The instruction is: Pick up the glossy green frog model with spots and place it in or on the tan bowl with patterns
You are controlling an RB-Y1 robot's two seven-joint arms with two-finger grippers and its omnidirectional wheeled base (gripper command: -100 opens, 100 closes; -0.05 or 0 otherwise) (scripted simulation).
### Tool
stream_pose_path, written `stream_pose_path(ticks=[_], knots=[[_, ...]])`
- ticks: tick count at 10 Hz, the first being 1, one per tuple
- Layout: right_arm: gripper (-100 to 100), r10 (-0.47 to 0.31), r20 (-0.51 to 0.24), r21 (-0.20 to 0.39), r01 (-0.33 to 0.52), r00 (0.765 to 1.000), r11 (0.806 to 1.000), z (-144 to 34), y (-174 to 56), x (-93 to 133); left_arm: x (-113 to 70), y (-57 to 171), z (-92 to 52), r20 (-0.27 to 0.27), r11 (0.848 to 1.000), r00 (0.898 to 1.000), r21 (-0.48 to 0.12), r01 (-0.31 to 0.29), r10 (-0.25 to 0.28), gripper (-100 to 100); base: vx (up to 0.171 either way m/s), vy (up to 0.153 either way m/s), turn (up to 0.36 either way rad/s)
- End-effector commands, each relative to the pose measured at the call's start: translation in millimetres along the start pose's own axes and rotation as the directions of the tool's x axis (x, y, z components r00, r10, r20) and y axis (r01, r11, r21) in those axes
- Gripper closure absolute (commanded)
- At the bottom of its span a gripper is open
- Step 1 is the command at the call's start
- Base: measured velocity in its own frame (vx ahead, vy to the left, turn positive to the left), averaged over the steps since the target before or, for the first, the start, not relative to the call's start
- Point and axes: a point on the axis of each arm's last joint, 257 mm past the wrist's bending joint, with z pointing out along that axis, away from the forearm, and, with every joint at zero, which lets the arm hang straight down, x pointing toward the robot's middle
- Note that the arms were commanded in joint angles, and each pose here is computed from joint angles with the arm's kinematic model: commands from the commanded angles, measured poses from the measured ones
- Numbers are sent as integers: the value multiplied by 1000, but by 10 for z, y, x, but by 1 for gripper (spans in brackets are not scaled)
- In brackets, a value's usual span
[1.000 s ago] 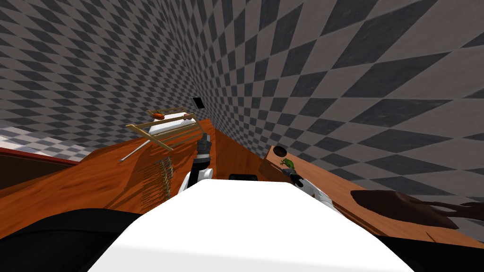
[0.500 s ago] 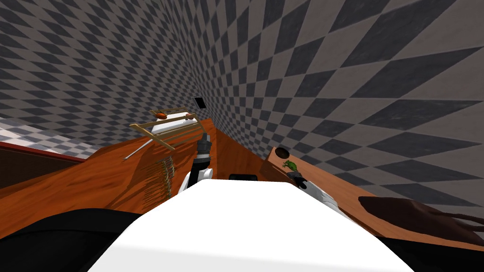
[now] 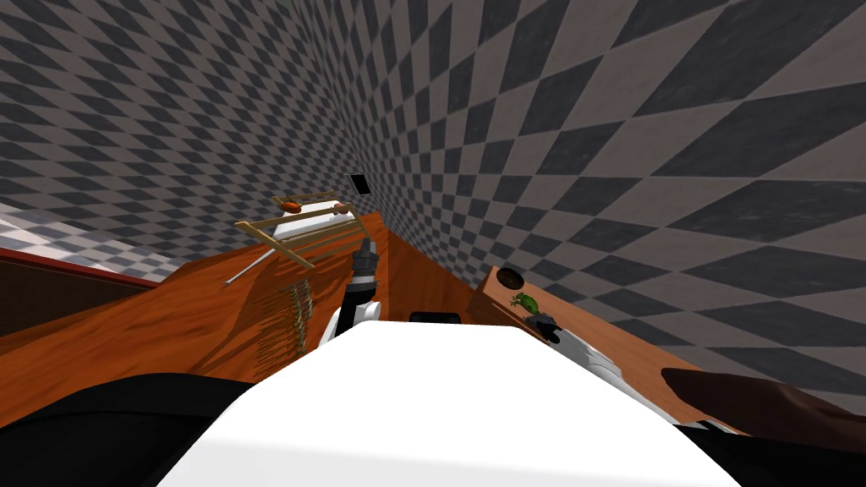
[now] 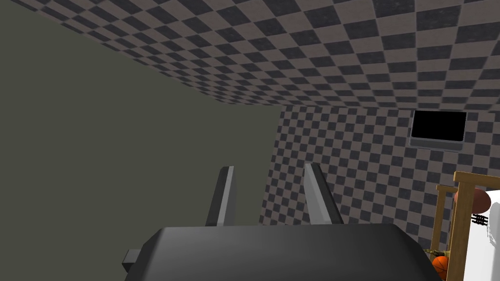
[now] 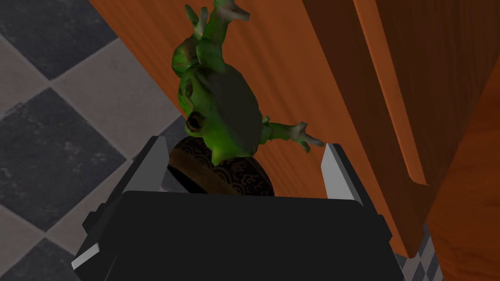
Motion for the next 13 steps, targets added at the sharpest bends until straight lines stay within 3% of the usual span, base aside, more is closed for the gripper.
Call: stream_pose_path(ticks=[1, 3, 4, 5, 6, 9, 10, 11, 13], knots=[[-100, -44, -35, 11, 44, 998, 999, -19, -101, 161, 0, 0, 0, 0, 1000, 1000, 0, 0, 0, 0, 93, 5, 20], [-100, -84, -77, 16, 85, 993, 996, -22, -162, 356, 0, 0, 0, 0, 1000, 1000, 0, 0, 0, 0, 100, -6, 17], [-100, -68, -61, 15, 69, 996, 997, -23, -148, 301, 0, 0, 0, 0, 1000, 1000, 0, 0, 0, 0, 46, -11, 8], [0, -73, -65, 15, 74, 995, 997, -23, -155, 313, 0, 0, 0, 0, 1000, 1000, 0, 0, 0, 0, 8, -2, 1], [-100, -71, -65, 16, 72, 995, 997, 25, -48, 218, 0, 0, 0, 0, 1000, 1000, 0, 0, 0, 0, -13, -49, 6], [-100, -70, -66, 17, 72, 995, 997, 90, 119, 71, 0, 0, 1, 0, 1000, 1000, 0, 0, 0, 0, -34, -107, 12], [-100, -70, -64, 16, 71, 995, 997, 73, 77, 104, 0, 0, 1, 0, 1000, 1000, 0, 0, 0, 0, -12, -41, 7], [100, -70, -65, 17, 72, 995, 997, 73, 81, 103, 0, 0, 0, 0, 1000, 1000, 0, 0, 0, 0, -2, -8, 1], [100, -72, -66, 17, 73, 995, 997, 73, 80, 105, 0, 0, 0, 0, 1000, 1000, 0, 0, 0, 0, 0, 0, 0]])
